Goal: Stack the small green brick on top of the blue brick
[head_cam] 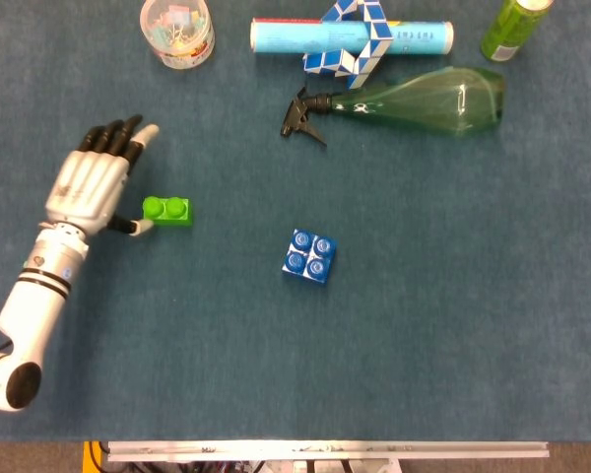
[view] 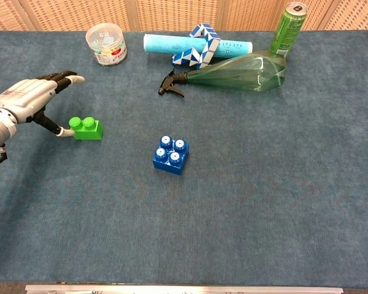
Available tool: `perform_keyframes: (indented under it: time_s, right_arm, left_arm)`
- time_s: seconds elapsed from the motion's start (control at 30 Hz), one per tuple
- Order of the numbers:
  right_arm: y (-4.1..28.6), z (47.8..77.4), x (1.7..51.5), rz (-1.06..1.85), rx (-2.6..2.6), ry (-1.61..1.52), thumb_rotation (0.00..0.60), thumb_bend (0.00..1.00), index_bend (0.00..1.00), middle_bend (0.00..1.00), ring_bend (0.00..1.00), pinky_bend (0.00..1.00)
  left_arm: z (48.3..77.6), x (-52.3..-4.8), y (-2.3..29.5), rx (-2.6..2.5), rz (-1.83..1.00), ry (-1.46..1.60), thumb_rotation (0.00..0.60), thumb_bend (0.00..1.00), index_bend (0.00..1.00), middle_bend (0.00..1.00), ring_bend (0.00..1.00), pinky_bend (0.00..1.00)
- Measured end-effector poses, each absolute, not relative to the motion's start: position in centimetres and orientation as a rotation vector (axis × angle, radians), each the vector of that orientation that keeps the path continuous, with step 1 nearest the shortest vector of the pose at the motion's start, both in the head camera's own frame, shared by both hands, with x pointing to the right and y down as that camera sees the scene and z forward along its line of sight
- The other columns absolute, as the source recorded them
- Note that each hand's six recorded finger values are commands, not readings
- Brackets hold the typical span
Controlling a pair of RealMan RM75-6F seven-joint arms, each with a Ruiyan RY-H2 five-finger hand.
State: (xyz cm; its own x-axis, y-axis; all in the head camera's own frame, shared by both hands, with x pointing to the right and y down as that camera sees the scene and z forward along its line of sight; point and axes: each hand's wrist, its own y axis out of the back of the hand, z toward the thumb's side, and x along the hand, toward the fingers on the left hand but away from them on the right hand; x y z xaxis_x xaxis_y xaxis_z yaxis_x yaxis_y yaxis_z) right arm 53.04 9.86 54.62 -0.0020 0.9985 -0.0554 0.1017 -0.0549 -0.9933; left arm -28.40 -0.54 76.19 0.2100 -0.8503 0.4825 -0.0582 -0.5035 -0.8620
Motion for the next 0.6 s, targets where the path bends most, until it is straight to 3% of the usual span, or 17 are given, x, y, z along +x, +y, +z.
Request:
perform_keyframes:
  time_s: [0.2,0.37,0.6]
  right_arm:
    - [9.9,54.5,53.1,1.199,-1.323,-1.267,0.600,0.12,0.06,0.10,0.06,0.25]
    - [9.9,54.4,53.2,1.199,-1.325,-1.269,0.600,0.12,0.06,0.10,0.06,0.25]
    - [9.9,54.5,53.2,1.197,-1.330,-1.267,0.600,0.12,0.06,0.10,0.06,0.25]
  left_arm:
    - [75.8,-29.2,-0.7,-1.778,-1.378,0.891,0.600,0.00,0.05,0.00,0.00,0.07]
    - [75.9,-28.7,-0.4,-1.853,-1.392,0.858,0.600,0.00,0.26,0.00,0.00,0.07]
    - [76.1,-27.6,-0.9,-1.907,-1.408,0.833,0.600,0.14,0.35,0.00,0.00,0.07]
